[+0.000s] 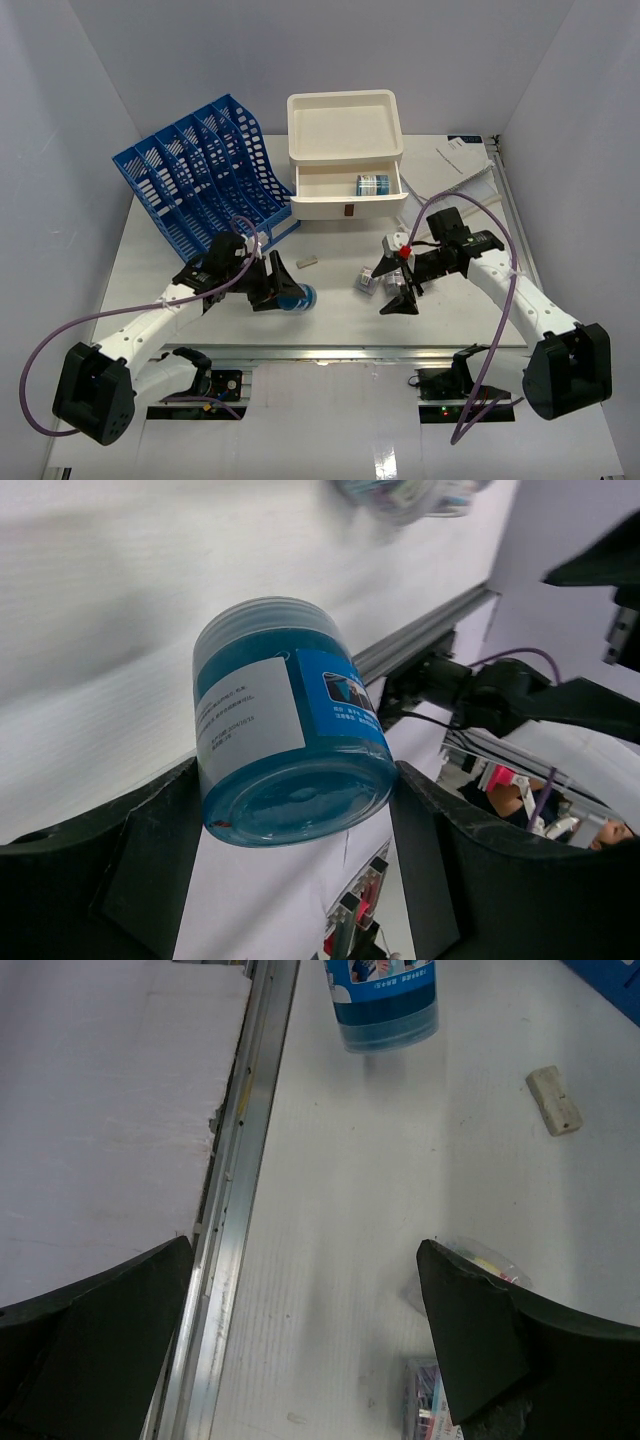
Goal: Organize the desk
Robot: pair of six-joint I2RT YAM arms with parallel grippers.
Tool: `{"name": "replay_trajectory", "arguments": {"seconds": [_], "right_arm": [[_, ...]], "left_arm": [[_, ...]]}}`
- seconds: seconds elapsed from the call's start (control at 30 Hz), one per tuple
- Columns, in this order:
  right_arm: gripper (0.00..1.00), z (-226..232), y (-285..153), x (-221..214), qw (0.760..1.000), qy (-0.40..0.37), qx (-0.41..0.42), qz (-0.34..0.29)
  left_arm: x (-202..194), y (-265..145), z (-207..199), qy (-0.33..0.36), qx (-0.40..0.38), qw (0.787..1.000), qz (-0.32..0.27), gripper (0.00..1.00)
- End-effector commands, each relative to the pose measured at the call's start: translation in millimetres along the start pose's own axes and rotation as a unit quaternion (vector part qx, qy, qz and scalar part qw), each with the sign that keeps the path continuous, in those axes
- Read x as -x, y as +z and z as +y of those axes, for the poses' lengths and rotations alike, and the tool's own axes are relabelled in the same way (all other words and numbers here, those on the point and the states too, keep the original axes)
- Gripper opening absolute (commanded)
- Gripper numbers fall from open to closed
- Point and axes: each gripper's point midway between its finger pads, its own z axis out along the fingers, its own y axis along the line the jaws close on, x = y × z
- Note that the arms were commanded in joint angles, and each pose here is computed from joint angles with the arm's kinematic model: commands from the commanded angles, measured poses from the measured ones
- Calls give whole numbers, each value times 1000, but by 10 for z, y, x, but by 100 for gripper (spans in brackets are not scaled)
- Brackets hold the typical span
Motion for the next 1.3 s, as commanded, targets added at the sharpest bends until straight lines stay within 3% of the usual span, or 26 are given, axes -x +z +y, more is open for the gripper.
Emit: {"name": "replay_trajectory", "arguments": {"seconds": [0.0,0.07,0.2,0.33,0.5,0.73,1.03,1.27], "right_arm": [[100,-262,-18,406,998,7,-26,-49],[100,-387,-33,485,994,73,-65,-53],[100,-684,-127,764,983,85,-145,-74],[100,-910,-234,1028,958,150,-220,-102],[99,-1046,-302,1382,934,187,-270,-144],[95,-983,-277,1661,924,198,-277,-174],[90,-982,-327,1838,920,174,-300,-181],[90,-1239,-340,1857,900,192,-347,-181]], "left_arm": [[224,-174,-792,114,-169,978,-47,0],[300,-217,-931,125,-192,971,-67,0],[542,-299,-1236,141,-230,955,-123,0],[718,-384,-1583,142,-278,935,-168,0],[805,-386,-1931,139,-312,922,-184,0],[989,-378,-2249,121,-342,908,-210,0],[1142,-292,-2357,103,-345,908,-216,0],[1161,-289,-2383,97,-347,908,-216,0]]}}
